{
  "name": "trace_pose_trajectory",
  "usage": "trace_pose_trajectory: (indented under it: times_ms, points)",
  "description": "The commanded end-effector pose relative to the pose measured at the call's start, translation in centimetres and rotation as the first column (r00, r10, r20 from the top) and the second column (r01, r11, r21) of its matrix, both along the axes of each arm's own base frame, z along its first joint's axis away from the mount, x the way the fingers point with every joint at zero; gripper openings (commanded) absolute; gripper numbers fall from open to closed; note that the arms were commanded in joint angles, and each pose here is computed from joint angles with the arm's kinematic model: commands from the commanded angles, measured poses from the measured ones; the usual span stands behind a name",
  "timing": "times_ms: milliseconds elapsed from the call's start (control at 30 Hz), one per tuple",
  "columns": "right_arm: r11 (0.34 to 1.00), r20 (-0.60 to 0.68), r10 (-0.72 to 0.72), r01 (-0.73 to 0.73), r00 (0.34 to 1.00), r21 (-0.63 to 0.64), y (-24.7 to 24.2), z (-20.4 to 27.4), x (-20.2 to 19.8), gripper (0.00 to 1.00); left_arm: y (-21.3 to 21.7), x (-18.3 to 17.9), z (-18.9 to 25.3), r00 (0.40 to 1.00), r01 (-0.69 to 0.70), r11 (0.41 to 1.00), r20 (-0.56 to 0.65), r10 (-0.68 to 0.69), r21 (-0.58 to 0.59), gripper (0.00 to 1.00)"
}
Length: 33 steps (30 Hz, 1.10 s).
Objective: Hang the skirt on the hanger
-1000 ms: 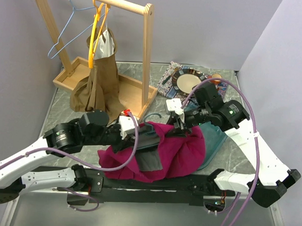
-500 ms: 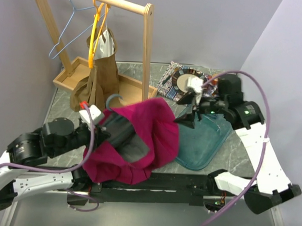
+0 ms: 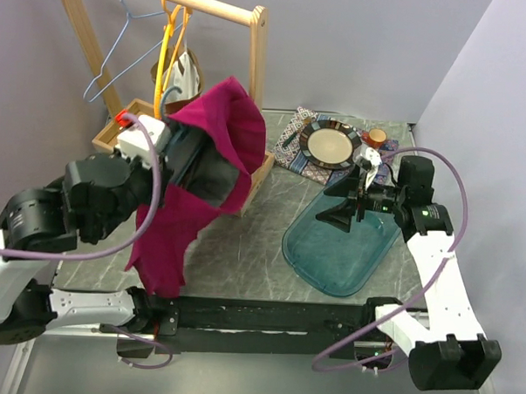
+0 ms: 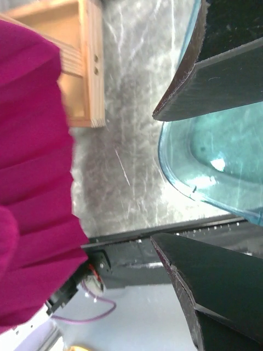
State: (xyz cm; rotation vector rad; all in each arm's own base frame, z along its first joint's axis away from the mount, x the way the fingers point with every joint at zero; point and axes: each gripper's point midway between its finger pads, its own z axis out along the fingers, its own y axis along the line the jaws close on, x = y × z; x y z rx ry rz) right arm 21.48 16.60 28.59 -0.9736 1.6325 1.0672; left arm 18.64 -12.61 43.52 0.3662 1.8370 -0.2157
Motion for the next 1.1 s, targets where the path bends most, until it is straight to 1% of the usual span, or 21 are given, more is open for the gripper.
trace_pose_trajectory:
  times_ms: [0, 100, 133, 200, 233, 267, 300, 333, 367, 433, 500, 600, 700, 867, 900, 967, 1000, 1067]
  points:
    - [0.994, 0.052, 0.080, -0.083, 0.995, 0.066, 0.3, 1.5, -0.7, 0.89, 0.4, 2.0, 3.9, 0.988, -0.093, 0.996, 0.125, 0.093, -0.004, 0.01]
    - [0.993, 0.041, 0.080, -0.083, 0.996, 0.079, 0.4, 1.0, -1.0, 0.89, -0.6, 3.4, 3.9, 0.986, -0.100, 0.994, 0.139, 0.093, 0.041, 0.01]
    - [0.993, 0.061, 0.078, -0.083, 0.995, 0.080, 0.3, 1.2, -1.1, 0.89, -0.1, 4.4, 4.2, 0.981, -0.131, 0.990, 0.150, 0.122, 0.048, 0.01]
    - [0.993, 0.062, 0.076, -0.081, 0.995, 0.085, 0.3, 1.0, -1.4, 0.89, -0.6, 5.9, 3.1, 0.984, -0.129, 0.988, 0.132, 0.117, 0.085, 0.01]
    - [0.992, 0.067, 0.083, -0.088, 0.994, 0.088, 0.4, 1.1, -1.5, 0.89, 0.4, 7.2, 3.3, 0.977, -0.173, 0.982, 0.142, 0.161, 0.073, 0.01]
    - [0.992, 0.065, 0.084, -0.089, 0.994, 0.090, 0.4, 0.9, -1.7, 0.90, -0.6, 7.6, 2.6, 0.986, -0.115, 0.992, 0.125, 0.107, 0.058, 0.01]
    - [0.992, 0.064, 0.084, -0.090, 0.994, 0.092, 0.4, 1.0, -1.8, 0.89, -0.5, 8.2, 2.6, 0.986, -0.111, 0.993, 0.127, 0.105, 0.040, 0.01]
    - [0.991, 0.072, 0.087, -0.094, 0.994, 0.095, 0.4, 1.1, -1.9, 0.90, 0.4, 9.1, 2.7, 0.982, -0.133, 0.989, 0.140, 0.124, 0.057, 0.01]
    - [0.991, 0.065, 0.089, -0.095, 0.994, 0.099, 0.5, 1.0, -2.0, 0.90, -0.4, 9.5, 3.1, 0.986, -0.089, 0.996, 0.147, 0.084, 0.029, 0.01]
    - [0.989, 0.071, 0.095, -0.102, 0.993, 0.103, 0.5, 1.1, -2.1, 0.89, -0.2, 10.3, 4.0, 0.985, -0.073, 0.997, 0.157, 0.073, -0.001, 0.01]
    - [0.989, 0.068, 0.097, -0.104, 0.993, 0.106, 0.5, 1.1, -2.2, 0.89, -1.3, 10.9, 4.3, 0.987, -0.024, 1.000, 0.158, 0.027, -0.019, 0.01]
    - [0.989, 0.068, 0.100, -0.107, 0.993, 0.107, 0.5, 1.2, -2.3, 0.90, -2.0, 11.8, 5.1, 0.985, 0.007, 0.999, 0.173, -0.002, -0.031, 0.01]
    - [0.988, 0.067, 0.101, -0.108, 0.993, 0.108, 0.5, 1.2, -2.3, 0.89, -1.7, 13.2, 6.0, 0.981, -0.002, 0.999, 0.196, 0.012, -0.048, 0.01]
    - [0.988, 0.067, 0.104, -0.111, 0.992, 0.109, 0.5, 1.2, -2.4, 0.89, -1.9, 15.8, 8.4, 0.968, 0.010, 0.995, 0.251, 0.016, -0.100, 0.01]
    - [0.988, 0.065, 0.105, -0.112, 0.992, 0.110, 0.6, 1.2, -2.4, 0.90, -1.5, 16.1, 9.8, 0.958, 0.008, 0.993, 0.286, 0.026, -0.118, 0.01]
    - [0.988, 0.067, 0.104, -0.110, 0.992, 0.110, 0.5, 1.2, -2.4, 0.90, -2.3, 17.3, 10.3, 0.954, 0.038, 0.992, 0.301, 0.000, -0.122, 0.01]
    - [0.987, 0.065, 0.106, -0.113, 0.992, 0.111, 0.6, 1.2, -2.5, 0.90, -2.3, 17.4, 11.3, 0.950, 0.050, 0.985, 0.313, 0.005, -0.166, 0.01]
    - [0.987, 0.068, 0.109, -0.116, 0.992, 0.112, 0.6, 1.2, -2.6, 0.89, -3.3, 18.6, 11.6, 0.946, 0.088, 0.979, 0.322, -0.025, -0.183, 0.01]
